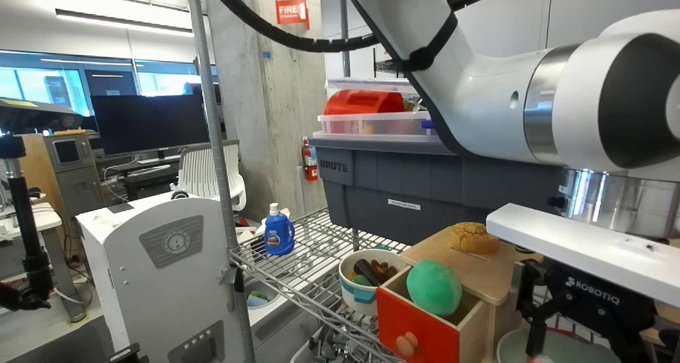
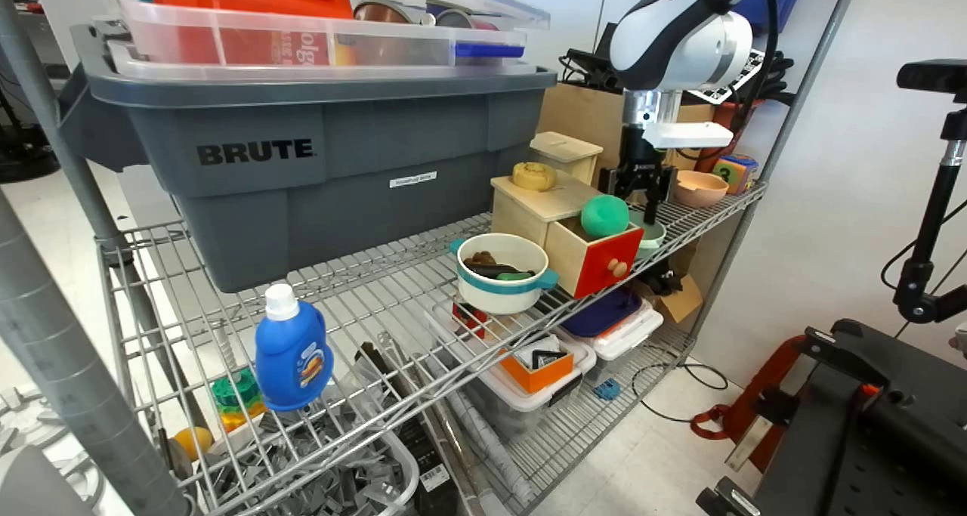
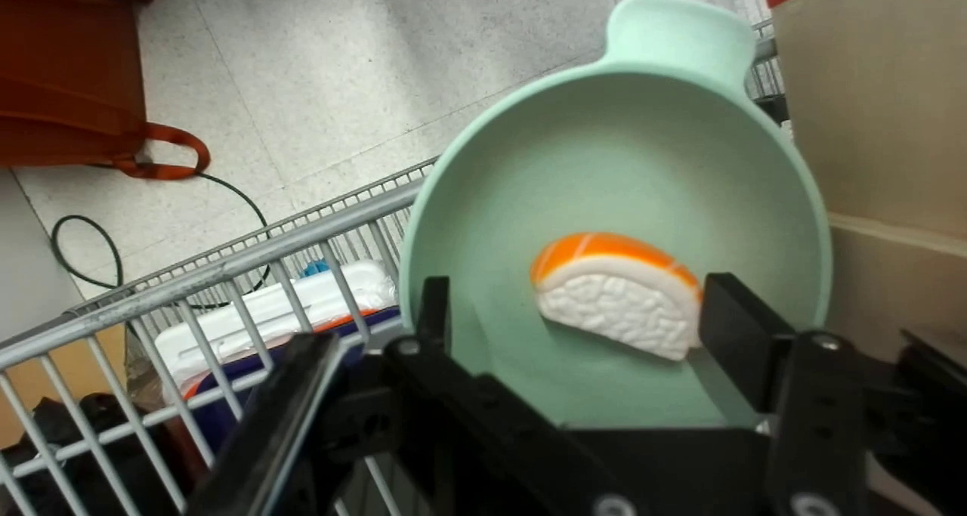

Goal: Put the apple slice in the white pot.

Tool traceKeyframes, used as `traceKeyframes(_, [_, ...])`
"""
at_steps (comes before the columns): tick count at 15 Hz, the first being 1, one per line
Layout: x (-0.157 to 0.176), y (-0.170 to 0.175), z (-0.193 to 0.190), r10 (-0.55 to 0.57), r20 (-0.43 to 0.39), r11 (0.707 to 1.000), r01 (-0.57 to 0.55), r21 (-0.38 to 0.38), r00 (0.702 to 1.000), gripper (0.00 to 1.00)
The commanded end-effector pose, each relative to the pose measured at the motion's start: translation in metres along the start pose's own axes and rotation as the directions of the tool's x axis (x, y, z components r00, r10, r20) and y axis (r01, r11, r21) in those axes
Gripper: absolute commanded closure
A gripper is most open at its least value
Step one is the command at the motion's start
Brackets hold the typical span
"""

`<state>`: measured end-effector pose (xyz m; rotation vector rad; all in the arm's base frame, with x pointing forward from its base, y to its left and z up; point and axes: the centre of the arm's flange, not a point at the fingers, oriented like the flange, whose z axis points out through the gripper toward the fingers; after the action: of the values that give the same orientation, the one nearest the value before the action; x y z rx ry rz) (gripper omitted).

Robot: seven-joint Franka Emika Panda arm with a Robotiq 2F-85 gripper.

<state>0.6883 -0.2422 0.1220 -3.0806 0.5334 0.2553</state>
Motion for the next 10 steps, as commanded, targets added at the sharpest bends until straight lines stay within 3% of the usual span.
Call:
traceKeyframes(1, [0.0098,-0.0018,-0.0012,0.004,0.003,1.0,-0.004,-0.014,1.0,0.18])
traceKeyframes(5, [0.0116,-0.0007,0.0033,0.005,0.006,1.0,-0.005,-0.015,1.0,0.13])
traceKeyframes(6, [0.0125,-0.0009,0.005,0.004,0.006,1.0,-0.004,-0.017,1.0,0.38])
traceKeyframes(7, [0.0129,-0.0012,0.0069,0.004,0.007,1.0,-0.004,-0.018,1.0,0.39])
traceKeyframes(10, [0.0166,-0.0024,0.0085,0.005,0.005,1.0,-0.005,-0.02,1.0,0.61])
